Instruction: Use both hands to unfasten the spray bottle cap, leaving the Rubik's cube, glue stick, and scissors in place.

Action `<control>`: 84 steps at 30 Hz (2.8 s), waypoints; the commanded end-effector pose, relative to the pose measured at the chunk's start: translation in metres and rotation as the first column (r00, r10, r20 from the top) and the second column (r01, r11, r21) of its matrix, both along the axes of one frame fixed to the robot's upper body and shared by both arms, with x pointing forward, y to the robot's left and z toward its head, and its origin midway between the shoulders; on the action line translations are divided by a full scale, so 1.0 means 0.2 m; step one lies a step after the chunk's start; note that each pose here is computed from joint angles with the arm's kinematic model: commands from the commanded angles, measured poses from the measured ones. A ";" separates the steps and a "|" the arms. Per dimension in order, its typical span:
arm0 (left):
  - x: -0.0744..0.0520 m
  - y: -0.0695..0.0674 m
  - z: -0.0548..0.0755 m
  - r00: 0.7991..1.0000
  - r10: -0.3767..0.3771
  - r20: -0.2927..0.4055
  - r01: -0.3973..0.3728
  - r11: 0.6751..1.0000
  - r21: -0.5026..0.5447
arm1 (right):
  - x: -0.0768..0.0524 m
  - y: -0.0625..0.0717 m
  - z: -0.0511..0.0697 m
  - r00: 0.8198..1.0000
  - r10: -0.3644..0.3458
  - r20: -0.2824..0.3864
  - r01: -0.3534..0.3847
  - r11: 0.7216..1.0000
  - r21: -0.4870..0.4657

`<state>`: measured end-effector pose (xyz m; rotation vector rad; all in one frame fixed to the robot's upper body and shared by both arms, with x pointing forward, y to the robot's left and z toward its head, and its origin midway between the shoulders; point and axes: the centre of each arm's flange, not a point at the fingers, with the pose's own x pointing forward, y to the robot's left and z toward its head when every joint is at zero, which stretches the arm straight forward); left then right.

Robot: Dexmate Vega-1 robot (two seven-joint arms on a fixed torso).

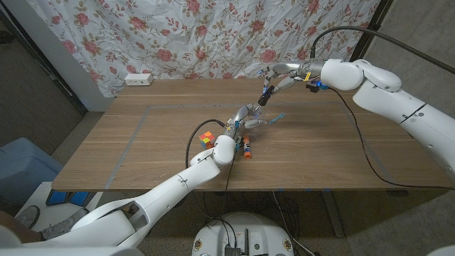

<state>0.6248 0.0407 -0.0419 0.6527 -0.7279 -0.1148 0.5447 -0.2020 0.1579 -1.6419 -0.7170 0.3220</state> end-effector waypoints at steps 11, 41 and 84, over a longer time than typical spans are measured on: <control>-0.03 0.00 -0.02 1.000 0.010 -0.001 -0.010 1.000 -0.004 | -0.01 0.03 -0.03 0.999 0.027 -0.025 -0.027 1.000 0.002; -0.03 0.00 -0.04 1.000 0.005 -0.011 -0.005 1.000 0.001 | -0.03 0.00 0.00 0.994 0.095 -0.050 -0.090 0.991 0.099; -0.02 0.02 -0.02 0.999 0.042 0.025 -0.041 0.999 -0.034 | -0.20 -0.12 0.05 0.994 -0.093 -0.064 0.108 0.948 0.300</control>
